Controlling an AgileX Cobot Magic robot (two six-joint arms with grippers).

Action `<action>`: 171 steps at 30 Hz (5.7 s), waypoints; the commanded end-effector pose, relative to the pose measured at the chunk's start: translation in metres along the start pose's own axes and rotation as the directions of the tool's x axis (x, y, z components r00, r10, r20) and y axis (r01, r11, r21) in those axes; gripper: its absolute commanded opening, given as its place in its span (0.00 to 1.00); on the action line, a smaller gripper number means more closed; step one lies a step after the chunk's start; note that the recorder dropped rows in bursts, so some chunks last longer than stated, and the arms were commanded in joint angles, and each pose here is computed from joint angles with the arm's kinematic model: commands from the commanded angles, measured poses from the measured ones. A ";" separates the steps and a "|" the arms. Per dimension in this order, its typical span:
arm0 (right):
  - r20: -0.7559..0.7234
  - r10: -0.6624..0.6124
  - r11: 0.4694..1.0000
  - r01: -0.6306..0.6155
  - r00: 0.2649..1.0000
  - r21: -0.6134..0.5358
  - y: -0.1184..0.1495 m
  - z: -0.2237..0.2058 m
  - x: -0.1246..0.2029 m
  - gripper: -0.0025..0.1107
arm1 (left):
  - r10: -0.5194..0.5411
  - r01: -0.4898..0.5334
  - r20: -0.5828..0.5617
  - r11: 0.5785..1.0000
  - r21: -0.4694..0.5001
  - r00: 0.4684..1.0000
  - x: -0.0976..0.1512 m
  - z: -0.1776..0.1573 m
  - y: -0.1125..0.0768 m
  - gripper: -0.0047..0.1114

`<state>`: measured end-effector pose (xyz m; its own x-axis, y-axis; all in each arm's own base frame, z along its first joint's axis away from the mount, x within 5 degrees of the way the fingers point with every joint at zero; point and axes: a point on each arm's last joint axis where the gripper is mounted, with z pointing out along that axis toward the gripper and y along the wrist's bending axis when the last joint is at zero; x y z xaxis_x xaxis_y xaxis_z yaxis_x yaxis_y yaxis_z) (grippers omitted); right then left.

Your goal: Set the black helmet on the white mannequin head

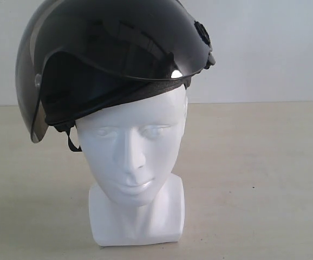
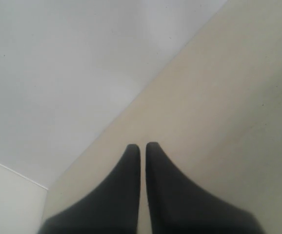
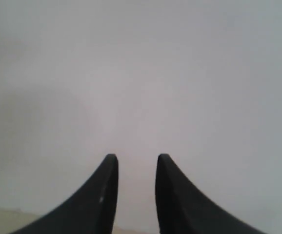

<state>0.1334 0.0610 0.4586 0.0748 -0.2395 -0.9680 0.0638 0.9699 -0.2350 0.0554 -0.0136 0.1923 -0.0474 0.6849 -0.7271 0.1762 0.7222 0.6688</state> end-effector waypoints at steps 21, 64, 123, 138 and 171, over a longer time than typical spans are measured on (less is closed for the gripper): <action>0.219 0.247 0.771 -0.055 0.944 -0.634 0.063 -0.022 -0.012 0.26 | -0.011 0.011 -0.001 1.000 -0.004 1.000 0.001 0.000 0.000 0.08; -0.710 -0.001 0.824 -0.402 0.704 -0.400 0.035 0.082 0.026 0.26 | -0.011 0.011 -0.001 1.000 -0.004 1.000 0.001 0.000 0.000 0.08; -0.557 0.233 0.424 -0.599 0.797 -0.680 0.034 0.130 0.052 0.02 | -0.004 0.003 0.031 0.999 0.032 1.000 -0.001 0.000 -0.003 0.08; -0.579 0.233 0.407 -0.619 0.782 -0.672 0.035 0.128 0.052 0.02 | -0.010 0.018 0.047 0.987 -0.162 0.999 -0.002 -0.002 0.015 0.08; -0.556 -0.154 0.718 -0.295 0.817 -0.631 0.034 0.126 0.036 0.02 | -0.931 0.815 -0.120 0.231 0.532 0.343 -0.178 0.073 0.132 0.08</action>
<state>0.2686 0.0725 0.4143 -0.5234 -0.2696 -0.8083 -0.5947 0.7950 0.1199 0.1353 -0.0396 0.3885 -0.2130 -0.5473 -0.8094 0.4619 0.6736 -0.5770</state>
